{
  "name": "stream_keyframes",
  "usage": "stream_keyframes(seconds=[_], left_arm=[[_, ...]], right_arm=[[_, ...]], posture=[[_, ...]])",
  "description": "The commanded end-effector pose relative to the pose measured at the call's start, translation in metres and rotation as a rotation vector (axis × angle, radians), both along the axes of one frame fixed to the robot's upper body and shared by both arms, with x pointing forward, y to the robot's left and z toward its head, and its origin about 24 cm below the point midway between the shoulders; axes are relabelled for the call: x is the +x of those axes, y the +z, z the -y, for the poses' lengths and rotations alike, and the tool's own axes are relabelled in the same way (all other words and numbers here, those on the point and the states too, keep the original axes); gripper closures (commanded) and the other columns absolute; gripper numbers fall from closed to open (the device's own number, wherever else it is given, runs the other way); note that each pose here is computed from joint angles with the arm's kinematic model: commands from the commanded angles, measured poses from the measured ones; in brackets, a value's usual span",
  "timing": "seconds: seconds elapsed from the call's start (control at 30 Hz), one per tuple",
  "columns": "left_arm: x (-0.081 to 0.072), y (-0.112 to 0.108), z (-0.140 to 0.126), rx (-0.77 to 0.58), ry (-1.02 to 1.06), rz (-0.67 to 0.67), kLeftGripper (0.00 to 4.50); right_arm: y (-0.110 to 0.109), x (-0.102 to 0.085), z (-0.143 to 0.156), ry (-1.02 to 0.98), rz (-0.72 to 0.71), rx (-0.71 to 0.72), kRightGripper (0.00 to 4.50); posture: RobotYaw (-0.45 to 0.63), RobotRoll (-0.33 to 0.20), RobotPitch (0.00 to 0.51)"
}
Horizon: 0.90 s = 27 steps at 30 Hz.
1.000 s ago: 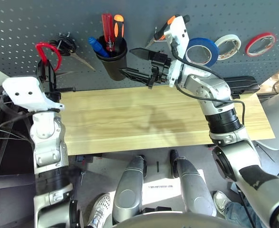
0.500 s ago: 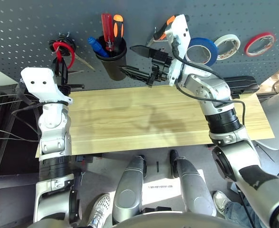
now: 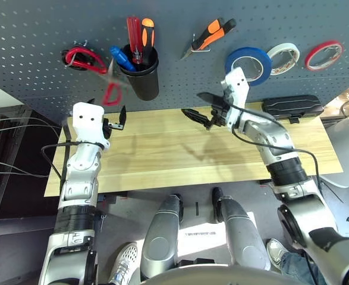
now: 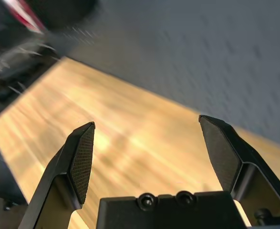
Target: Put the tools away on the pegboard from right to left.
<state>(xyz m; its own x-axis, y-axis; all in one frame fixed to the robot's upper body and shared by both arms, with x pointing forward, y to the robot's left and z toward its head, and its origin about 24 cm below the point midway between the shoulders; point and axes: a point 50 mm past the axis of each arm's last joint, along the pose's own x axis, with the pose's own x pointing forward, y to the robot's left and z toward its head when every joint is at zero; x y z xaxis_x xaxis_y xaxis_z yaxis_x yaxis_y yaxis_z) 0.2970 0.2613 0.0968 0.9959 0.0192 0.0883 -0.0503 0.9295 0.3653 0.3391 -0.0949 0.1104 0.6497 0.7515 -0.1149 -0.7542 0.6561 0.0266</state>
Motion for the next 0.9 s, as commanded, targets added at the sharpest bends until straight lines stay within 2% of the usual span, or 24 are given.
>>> stream_keyframes(seconds=[0.03, 0.23, 0.43, 0.67, 0.9], left_arm=[[-0.004, -0.020, -0.003, 0.021, 0.010, -0.111, 0.01], [0.001, -0.029, -0.002, 0.018, 0.008, -0.182, 0.01], [0.006, -0.038, -0.002, -0.007, 0.019, -0.249, 0.01], [0.012, -0.053, 0.000, -0.046, 0.036, -0.319, 0.01], [0.012, -0.064, 0.004, -0.060, 0.050, -0.358, 0.01]], right_arm=[[-0.020, -0.003, 0.014, -0.111, -0.042, 0.002, 0.00], [-0.044, -0.006, 0.047, -0.326, -0.095, -0.016, 0.00], [-0.058, -0.001, 0.087, -0.544, -0.160, -0.033, 0.00], [-0.061, 0.006, 0.122, -0.676, -0.171, -0.054, 0.00], [-0.066, 0.001, 0.151, -0.737, -0.183, -0.084, 0.00]], posture=[[0.17, 0.000, 0.295], [0.14, 0.000, 0.299], [0.11, 0.000, 0.305], [0.07, 0.000, 0.321], [0.05, 0.000, 0.327]])
